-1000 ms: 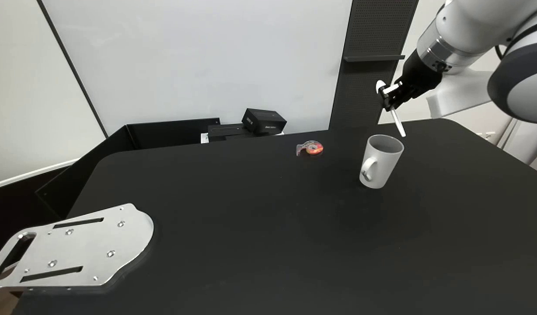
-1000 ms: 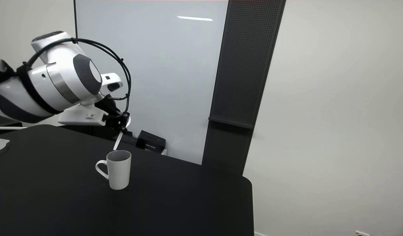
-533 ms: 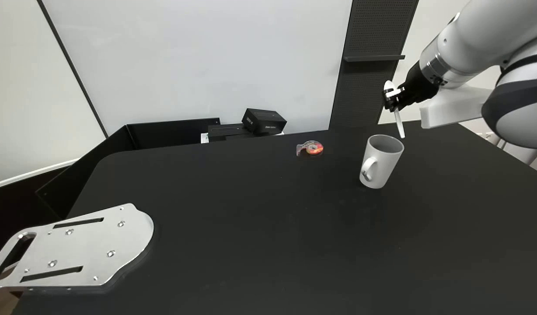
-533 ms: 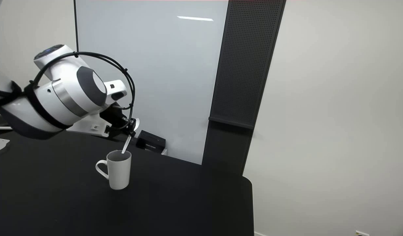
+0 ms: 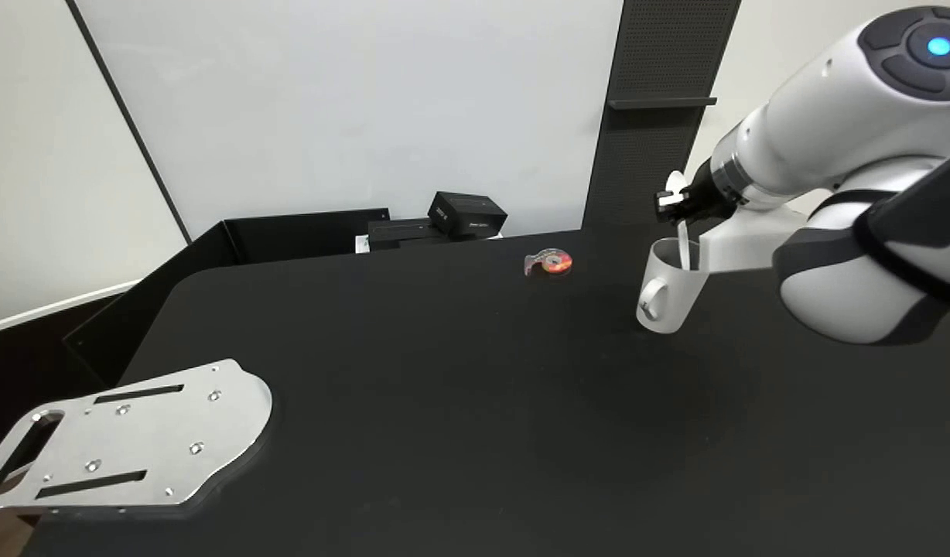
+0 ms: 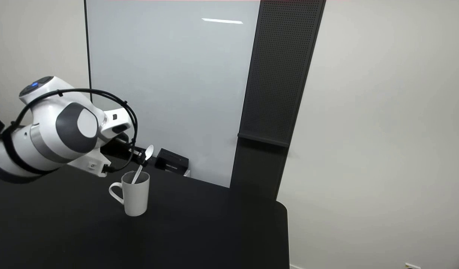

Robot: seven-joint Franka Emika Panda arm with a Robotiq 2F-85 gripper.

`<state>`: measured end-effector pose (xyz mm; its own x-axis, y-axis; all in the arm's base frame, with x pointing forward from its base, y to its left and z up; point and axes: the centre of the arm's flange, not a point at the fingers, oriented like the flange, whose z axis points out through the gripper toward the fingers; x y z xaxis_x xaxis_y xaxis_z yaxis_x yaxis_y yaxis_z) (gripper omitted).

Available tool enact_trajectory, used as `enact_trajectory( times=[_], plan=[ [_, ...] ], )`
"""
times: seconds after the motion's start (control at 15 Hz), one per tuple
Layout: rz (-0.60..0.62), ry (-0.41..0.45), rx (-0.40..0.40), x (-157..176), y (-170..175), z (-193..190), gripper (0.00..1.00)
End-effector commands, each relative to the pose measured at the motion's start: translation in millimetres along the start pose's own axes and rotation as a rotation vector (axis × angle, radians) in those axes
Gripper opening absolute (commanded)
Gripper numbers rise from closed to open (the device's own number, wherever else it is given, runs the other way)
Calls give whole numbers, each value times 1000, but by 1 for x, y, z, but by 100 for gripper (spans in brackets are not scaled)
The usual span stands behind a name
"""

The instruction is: Put the spoon in the cup

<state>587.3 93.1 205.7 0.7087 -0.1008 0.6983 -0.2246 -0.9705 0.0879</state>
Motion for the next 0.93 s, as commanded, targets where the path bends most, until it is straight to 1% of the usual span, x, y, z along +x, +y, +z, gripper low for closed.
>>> enact_trajectory(
  times=[0.0,0.07,0.13,0.33,0.53,0.67,0.73,0.87],
  plan=[
    [34,17,-13,-16,-8,5,4],
    [41,15,-18,-19,-9,6,41],
    [45,12,-22,-21,-10,6,42],
    [47,10,-32,-21,-11,2,60],
    [11,8,-42,-8,-12,-10,82],
    [-11,-5,-44,4,-12,-22,94],
    [-29,-20,-41,8,-12,-27,98],
    [-98,-97,-20,18,-15,-40,100]
  ],
)
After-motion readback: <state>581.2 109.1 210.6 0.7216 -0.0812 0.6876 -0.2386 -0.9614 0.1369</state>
